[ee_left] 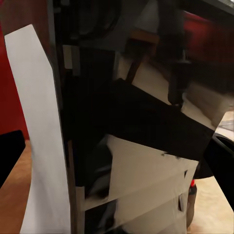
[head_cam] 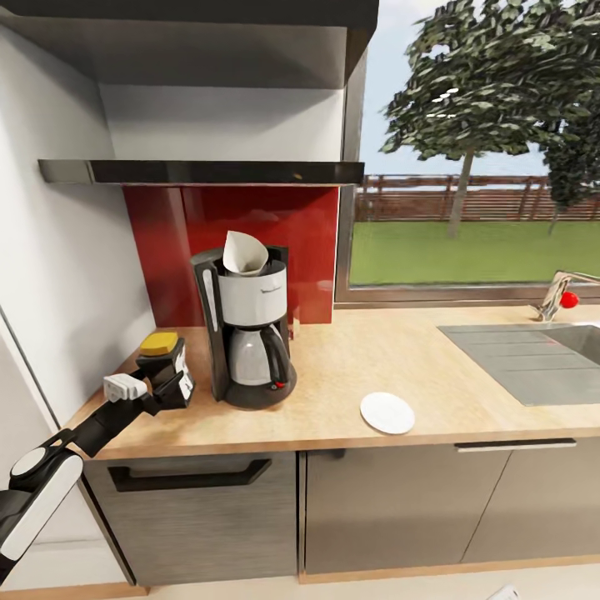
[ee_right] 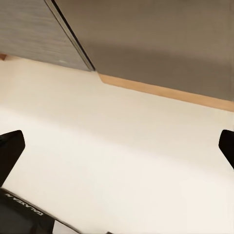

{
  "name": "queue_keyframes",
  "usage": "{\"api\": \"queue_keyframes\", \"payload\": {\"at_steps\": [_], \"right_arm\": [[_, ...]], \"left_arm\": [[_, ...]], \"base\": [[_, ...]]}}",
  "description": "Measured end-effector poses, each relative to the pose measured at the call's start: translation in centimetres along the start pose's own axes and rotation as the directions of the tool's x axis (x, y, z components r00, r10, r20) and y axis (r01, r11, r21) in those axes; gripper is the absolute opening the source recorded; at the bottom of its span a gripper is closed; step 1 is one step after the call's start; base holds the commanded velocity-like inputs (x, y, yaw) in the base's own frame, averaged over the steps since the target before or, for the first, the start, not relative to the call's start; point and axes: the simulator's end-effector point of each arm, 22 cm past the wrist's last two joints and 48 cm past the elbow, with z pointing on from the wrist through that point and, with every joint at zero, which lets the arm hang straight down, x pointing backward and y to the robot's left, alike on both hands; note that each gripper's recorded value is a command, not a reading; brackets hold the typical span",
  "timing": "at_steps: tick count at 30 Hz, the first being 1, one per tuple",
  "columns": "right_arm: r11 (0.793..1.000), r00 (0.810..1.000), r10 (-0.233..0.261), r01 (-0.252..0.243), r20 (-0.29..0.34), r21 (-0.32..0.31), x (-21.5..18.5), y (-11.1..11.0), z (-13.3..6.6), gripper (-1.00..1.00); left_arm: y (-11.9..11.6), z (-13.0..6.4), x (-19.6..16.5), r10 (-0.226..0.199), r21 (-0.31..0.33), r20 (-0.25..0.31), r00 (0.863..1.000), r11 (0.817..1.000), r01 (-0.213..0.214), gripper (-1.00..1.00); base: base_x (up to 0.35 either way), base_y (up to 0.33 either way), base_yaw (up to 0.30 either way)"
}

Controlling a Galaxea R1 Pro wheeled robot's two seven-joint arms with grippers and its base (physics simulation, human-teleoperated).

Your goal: Set up a coffee station on the kitchen countertop: keep the coffee maker on the countertop, move the bottle of coffee from the kitchen shelf to the counter next to the coffee maker, place a paper coffee filter on top of the coffee maker, put the saucer next to the coffee maker with the coffee cup on the saucer, and place the electric kettle next to the coffee maker.

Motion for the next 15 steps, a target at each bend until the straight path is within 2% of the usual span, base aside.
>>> {"api": "queue_keyframes", "payload": {"at_steps": [15], "right_arm": [[1.0,1.0,0.002,-0.002,-0.012,0.013,1.2,-0.8,0.6,1.0]], "left_arm": [[0.1,-0.2,1.1,0.001,0.0,-0.001,1.0,1.0,-0.001,-1.0]], "base": [[0.0,0.0,0.0]]}}
